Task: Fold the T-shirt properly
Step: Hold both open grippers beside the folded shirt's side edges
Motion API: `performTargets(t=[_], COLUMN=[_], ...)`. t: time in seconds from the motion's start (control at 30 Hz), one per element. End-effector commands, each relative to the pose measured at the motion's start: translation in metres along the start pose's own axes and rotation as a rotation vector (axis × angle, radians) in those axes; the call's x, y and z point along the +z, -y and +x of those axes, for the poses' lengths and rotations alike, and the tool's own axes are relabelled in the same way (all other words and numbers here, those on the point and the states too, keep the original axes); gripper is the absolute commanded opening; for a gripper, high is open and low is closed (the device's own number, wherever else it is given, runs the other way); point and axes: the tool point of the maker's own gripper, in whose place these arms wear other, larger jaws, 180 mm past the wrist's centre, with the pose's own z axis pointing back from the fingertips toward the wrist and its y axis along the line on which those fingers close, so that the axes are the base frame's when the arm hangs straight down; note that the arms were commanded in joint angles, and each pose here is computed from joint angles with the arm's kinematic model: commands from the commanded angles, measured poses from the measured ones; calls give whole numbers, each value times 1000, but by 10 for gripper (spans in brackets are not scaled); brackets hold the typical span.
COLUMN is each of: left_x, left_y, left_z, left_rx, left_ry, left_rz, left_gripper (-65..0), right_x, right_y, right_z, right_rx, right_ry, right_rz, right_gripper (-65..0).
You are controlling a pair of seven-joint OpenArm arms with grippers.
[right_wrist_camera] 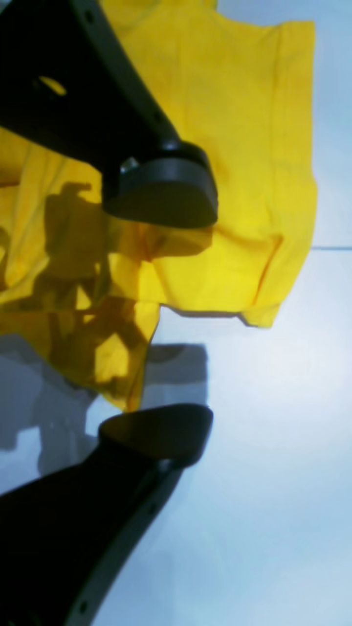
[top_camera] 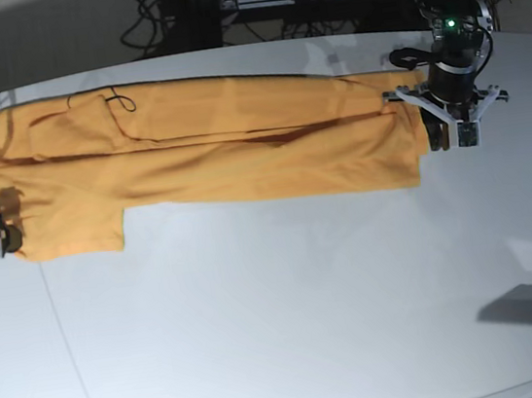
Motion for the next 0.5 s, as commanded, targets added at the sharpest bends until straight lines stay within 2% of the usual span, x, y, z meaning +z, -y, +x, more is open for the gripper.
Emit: performTargets(t=[0.0,0.27,0.47], left_x=[2,2,2], left_y=[-4,-4,-4], left_z=[11,11,11], left_rx=[-9,-9,-9], left_ry=[42,42,42], left_rz=[10,10,10], left_gripper=[-574,-574,-574], right_x=[14,13,-1], right_y=[6,6,6], right_z=[24,23,10], right_rx=[16,12,-62], right_ry=[64,58,21], right_rz=[-17,-13,32], right_gripper=[-128,-128,-128])
